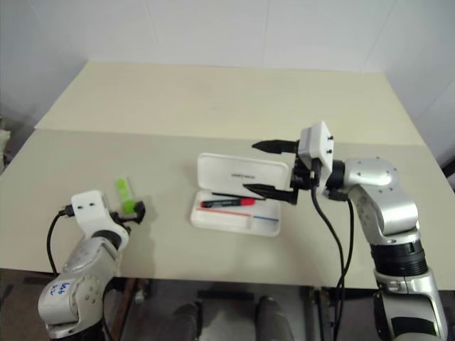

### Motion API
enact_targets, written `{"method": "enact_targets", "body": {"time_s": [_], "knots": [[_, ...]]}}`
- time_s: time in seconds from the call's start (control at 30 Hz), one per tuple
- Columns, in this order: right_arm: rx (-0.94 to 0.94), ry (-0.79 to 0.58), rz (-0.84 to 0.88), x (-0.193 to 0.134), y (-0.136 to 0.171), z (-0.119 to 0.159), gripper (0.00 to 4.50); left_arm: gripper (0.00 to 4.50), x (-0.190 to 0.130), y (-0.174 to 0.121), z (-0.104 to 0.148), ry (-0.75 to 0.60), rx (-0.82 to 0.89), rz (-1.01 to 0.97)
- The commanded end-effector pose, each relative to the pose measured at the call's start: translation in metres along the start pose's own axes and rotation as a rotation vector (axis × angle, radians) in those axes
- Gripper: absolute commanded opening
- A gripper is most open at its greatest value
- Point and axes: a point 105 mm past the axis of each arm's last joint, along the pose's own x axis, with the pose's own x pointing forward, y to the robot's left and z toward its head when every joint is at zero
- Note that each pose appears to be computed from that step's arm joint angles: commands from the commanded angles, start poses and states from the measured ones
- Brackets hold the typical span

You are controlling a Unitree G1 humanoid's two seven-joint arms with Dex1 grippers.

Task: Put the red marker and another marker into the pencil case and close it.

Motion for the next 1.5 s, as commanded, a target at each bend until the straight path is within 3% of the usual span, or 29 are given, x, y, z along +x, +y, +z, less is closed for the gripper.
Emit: {"method": "enact_targets", "body": {"time_s": [0.03, 0.13, 0.23, 0.47, 0.53, 0.7, 1.0, 1.13, 1.23, 1.5], "knots": [[-0.034, -0.038, -0.002, 0.001, 0.002, 0.012, 4.49, 4.5, 0.002, 0.005, 0.006, -0.012, 0.019, 0.03], [-0.042, -0.06, -0.011, 0.004, 0.003, 0.014, 4.49, 4.5, 0.005, 0.016, 0.015, -0.038, -0.005, 0.093], [-0.06, -0.073, -0.009, 0.007, 0.003, 0.017, 4.5, 3.9, 0.005, 0.021, 0.014, -0.028, -0.033, 0.105], [-0.136, -0.156, 0.023, 0.022, 0.006, 0.049, 4.5, 1.52, 0.006, 0.026, 0.017, -0.008, 0.0, 0.11], [-0.145, -0.162, 0.024, 0.022, 0.006, 0.052, 4.5, 1.03, 0.006, 0.025, 0.017, -0.004, -0.001, 0.102], [-0.15, -0.164, 0.021, 0.022, 0.004, 0.052, 4.5, 1.03, 0.007, 0.025, 0.021, -0.023, 0.009, 0.108], [-0.09, -0.074, -0.062, 0.001, -0.004, 0.016, 4.5, 1.03, 0.003, -0.005, 0.077, -0.344, 0.05, -0.121], [-0.072, -0.022, -0.112, -0.014, -0.004, 0.001, 4.5, 1.03, -0.007, -0.034, 0.099, -0.489, 0.156, -0.369], [-0.064, 0.022, -0.149, -0.031, 0.001, -0.003, 4.5, 1.03, -0.023, -0.067, 0.113, -0.605, 0.3, -0.671], [-0.058, 0.109, -0.253, -0.065, 0.013, -0.001, 4.5, 1.03, -0.057, -0.111, 0.102, -0.672, 0.542, -1.243]]}}
